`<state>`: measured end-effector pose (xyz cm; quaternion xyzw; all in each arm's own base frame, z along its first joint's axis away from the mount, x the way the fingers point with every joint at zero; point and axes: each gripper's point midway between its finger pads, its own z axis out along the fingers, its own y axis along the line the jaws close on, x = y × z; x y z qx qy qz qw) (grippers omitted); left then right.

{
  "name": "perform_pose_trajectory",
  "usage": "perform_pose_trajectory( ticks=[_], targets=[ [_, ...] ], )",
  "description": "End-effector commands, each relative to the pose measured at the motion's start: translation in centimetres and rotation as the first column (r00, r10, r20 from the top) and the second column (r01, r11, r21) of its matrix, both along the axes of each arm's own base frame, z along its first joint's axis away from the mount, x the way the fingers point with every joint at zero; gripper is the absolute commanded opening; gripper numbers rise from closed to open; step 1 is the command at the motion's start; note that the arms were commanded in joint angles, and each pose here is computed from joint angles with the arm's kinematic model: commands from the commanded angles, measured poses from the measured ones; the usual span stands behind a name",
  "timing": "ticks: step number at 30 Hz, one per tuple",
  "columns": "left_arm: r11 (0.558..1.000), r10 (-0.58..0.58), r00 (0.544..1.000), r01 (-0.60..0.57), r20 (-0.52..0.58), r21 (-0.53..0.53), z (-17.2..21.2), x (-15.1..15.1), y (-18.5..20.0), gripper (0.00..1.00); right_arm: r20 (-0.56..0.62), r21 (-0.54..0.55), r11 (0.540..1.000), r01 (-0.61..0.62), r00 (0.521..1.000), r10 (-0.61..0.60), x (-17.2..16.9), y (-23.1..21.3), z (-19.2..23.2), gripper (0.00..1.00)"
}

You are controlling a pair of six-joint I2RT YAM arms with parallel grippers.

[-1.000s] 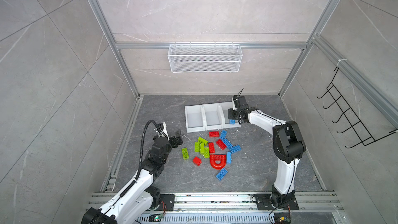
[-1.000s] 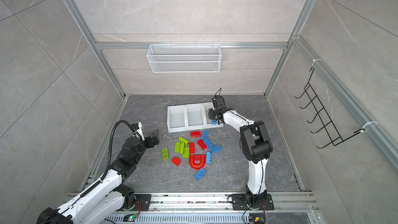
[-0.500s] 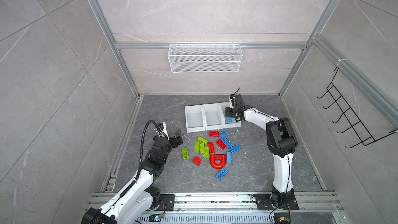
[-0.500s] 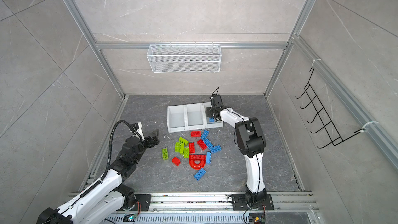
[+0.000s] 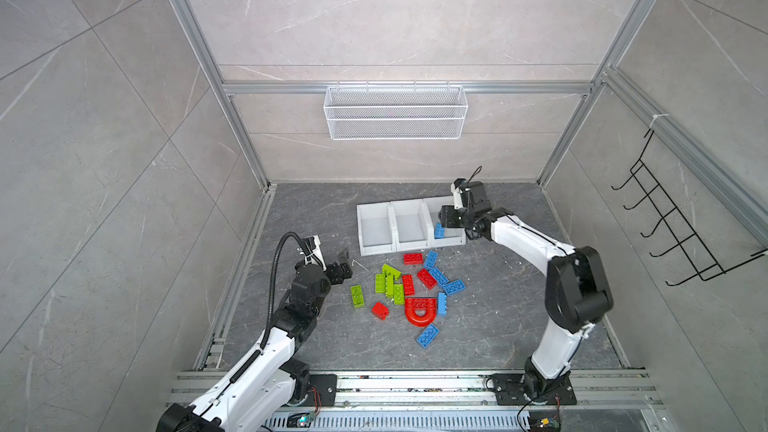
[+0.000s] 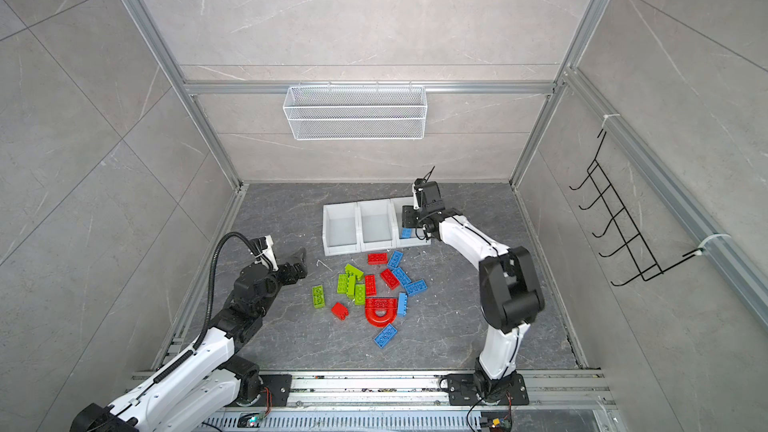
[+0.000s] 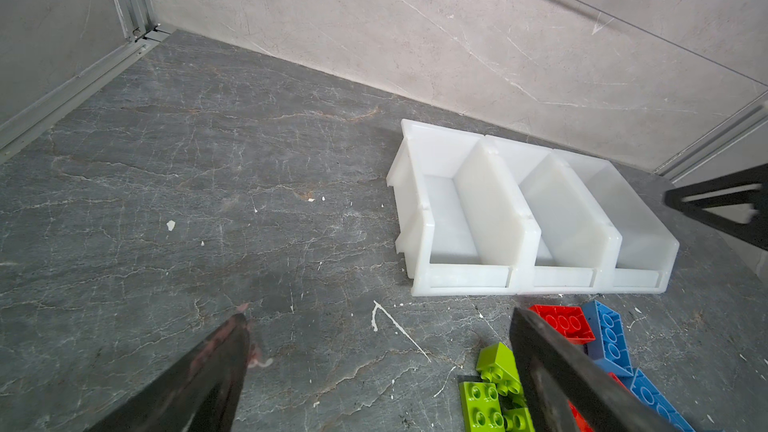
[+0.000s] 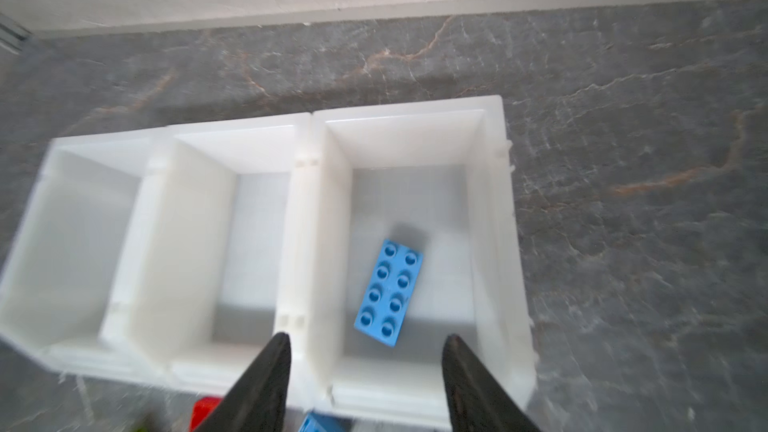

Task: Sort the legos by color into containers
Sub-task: 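Return the right gripper to the pile and grasp another blue brick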

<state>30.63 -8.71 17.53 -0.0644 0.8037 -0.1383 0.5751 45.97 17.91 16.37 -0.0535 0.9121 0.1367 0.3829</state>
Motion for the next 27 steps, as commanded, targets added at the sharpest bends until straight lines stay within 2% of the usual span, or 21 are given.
perform_pose_trajectory(
  ticks=[1, 7, 11, 15, 20, 27],
  targets=[
    [1.000, -0.022, 0.999, 0.022, 0.040, -0.009, 1.2, 0.2, -0.4, 0.99, -0.083, -0.007, 0.996, -0.090, 0.993, 0.089, -5.9, 1.2, -0.7, 0.60],
    [1.000, -0.017, 0.999, 0.018, 0.045, -0.009, 1.4, 0.1, -0.3, 0.99, -0.232, -0.068, 0.993, -0.094, 0.970, 0.076, -15.1, 1.4, -4.1, 0.59],
    [1.000, -0.017, 0.999, 0.017, 0.045, -0.010, 1.4, 0.0, -0.2, 0.99, -0.282, -0.118, 0.992, -0.039, 0.959, 0.004, -19.2, 0.5, -5.7, 0.57],
    [1.000, -0.021, 0.999, 0.021, 0.041, -0.019, 1.3, 0.1, -0.4, 0.99, -0.315, -0.135, 0.990, -0.036, 0.949, -0.008, -22.6, 1.0, -7.2, 0.56],
    [0.999, -0.025, 0.999, 0.026, 0.039, -0.024, 1.2, 0.1, -0.5, 0.99, -0.326, -0.127, 0.989, -0.071, 0.945, 0.026, -24.5, 3.4, -8.9, 0.55],
    [1.000, -0.018, 0.999, 0.019, 0.042, -0.024, 1.0, 0.1, -0.3, 0.99, -0.348, -0.184, 0.981, -0.068, 0.937, 0.000, -24.2, 3.7, -11.3, 0.55]
  ],
)
